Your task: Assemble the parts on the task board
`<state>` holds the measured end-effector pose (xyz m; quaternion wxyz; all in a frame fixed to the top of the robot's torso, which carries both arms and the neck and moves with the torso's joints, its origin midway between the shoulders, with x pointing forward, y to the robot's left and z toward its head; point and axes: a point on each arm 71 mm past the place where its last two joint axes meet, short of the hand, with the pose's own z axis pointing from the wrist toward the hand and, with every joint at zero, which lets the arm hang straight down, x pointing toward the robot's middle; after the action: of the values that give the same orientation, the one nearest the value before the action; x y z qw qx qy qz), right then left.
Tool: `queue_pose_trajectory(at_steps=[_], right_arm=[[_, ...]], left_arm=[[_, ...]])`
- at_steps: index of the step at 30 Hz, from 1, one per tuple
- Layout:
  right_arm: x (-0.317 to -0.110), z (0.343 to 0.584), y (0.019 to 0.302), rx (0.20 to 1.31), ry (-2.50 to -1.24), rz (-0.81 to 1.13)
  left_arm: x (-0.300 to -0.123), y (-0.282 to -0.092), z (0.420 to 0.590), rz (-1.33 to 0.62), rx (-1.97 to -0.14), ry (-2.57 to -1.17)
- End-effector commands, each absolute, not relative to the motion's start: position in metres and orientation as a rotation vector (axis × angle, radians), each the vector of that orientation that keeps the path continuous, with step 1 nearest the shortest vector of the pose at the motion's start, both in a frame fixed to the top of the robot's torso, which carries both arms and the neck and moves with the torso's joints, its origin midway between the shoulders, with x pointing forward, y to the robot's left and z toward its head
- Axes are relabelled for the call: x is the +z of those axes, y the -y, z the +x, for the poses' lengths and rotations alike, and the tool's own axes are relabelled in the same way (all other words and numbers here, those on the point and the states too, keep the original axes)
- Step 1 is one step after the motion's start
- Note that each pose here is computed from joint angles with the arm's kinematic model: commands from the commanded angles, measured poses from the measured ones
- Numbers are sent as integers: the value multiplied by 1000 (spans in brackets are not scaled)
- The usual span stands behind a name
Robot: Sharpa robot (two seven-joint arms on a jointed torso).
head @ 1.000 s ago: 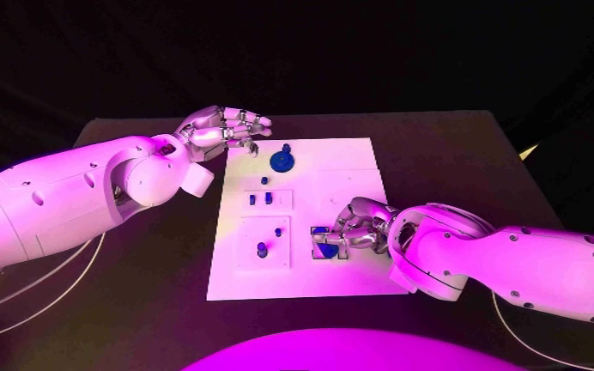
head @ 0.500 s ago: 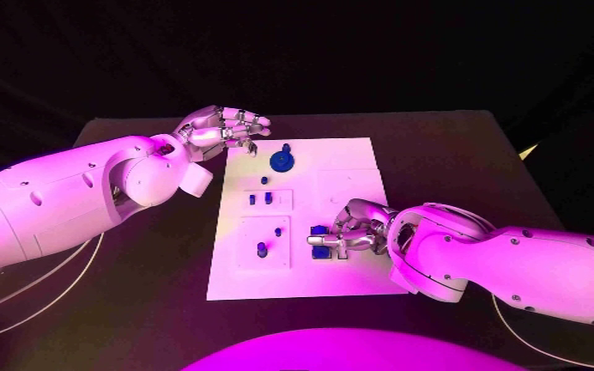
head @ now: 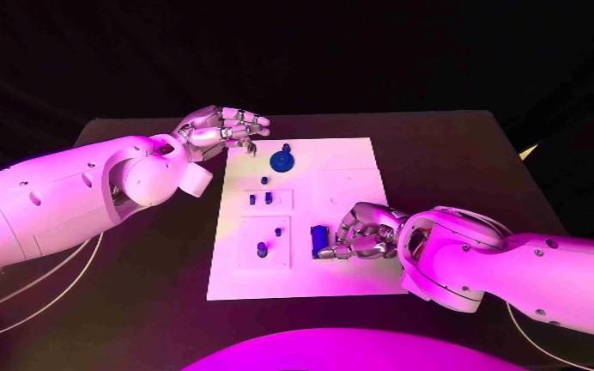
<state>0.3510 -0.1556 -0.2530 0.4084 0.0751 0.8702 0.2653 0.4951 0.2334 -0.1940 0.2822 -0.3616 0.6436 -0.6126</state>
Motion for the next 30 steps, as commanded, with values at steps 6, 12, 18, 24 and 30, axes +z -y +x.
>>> queue_pose_trajectory(at_steps=[6, 12, 18, 24, 30], right_arm=[[-254, 352, 156, 656, -2198, 131], [-257, 356, 155, 638, -2205, 126], [-259, 359, 154, 623, -2214, 102], [-260, 359, 155, 620, -2222, 79], [-260, 357, 155, 632, -2233, 63]], left_arm=[[-193, -232, 494, -959, -1660, -1724], [-193, -232, 494, -959, -1660, -1724], [-193, -232, 494, -959, -1660, -1724], [-193, -232, 494, -959, -1659, -1724], [-193, -233, 494, -960, -1658, -1724]])
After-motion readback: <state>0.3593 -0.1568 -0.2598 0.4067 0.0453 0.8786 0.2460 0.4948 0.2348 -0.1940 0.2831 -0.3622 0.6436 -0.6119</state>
